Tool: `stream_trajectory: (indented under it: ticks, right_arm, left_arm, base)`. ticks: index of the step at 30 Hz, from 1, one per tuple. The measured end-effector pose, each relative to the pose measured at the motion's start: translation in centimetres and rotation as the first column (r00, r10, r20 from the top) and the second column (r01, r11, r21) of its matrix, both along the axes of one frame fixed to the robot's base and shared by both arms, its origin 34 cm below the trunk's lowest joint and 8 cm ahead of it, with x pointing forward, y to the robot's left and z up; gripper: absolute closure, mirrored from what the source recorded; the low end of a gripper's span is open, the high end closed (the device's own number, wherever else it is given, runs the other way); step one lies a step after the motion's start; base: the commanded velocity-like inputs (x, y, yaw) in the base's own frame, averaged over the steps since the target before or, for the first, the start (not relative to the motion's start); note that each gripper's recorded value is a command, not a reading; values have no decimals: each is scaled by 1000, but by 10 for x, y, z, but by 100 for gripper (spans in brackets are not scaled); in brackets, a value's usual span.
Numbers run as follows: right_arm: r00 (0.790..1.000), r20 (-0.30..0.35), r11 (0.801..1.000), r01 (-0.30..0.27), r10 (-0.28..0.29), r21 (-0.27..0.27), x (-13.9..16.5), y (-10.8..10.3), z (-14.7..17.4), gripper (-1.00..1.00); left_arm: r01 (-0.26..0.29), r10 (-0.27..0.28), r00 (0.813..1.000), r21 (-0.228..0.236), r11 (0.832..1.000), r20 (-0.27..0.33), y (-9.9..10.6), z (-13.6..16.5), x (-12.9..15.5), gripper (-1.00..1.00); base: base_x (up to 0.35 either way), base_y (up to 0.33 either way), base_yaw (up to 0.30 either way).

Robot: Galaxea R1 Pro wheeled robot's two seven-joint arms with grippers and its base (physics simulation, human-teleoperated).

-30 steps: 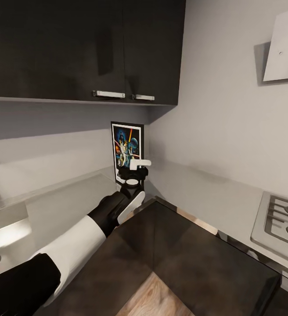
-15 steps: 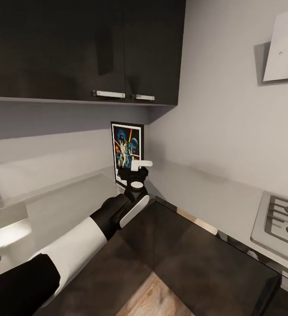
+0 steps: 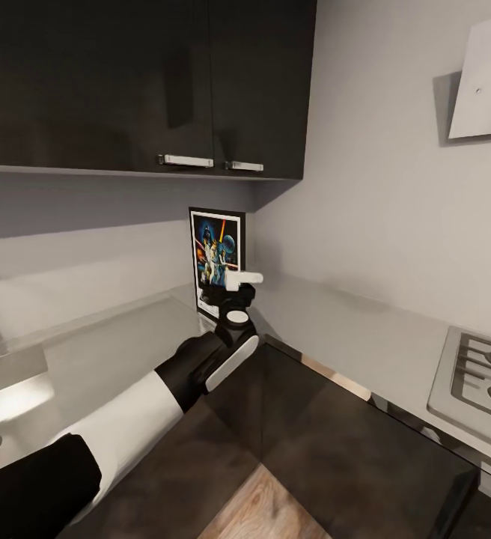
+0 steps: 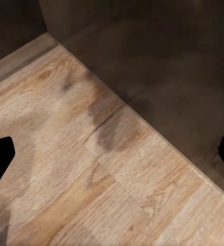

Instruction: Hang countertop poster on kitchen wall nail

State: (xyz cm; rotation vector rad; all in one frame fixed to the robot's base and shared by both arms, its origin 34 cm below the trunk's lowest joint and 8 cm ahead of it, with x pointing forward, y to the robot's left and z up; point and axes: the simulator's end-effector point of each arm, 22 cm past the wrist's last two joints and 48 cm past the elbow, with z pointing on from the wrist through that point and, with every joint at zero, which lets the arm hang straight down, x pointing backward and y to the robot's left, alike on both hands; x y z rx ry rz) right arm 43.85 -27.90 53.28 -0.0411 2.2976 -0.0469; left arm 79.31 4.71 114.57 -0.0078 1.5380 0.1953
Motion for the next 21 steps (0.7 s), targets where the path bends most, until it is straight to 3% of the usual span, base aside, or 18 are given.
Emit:
stream_trajectory:
  ticks: [5, 13, 21]
  right_arm:
    - [1000, 0, 1000, 0, 0, 0, 0, 0, 0, -100]
    - [1000, -2, 1000, -8, 8, 7, -1, 7, -1, -100]
    - [995, -7, 995, -98, 98, -5, -2, 33, -2, -100]
  left_arm:
    - [26, -26, 1000, 46, 999, 9, -14, -4, -5, -100]
    - [30, -30, 999, 53, 998, 11, -16, -4, -6, -100]
    - [30, -30, 999, 54, 998, 11, -16, -4, -6, -100]
  base:
    - [0, 0, 0]
    - [0, 0, 0]
    - [0, 0, 0]
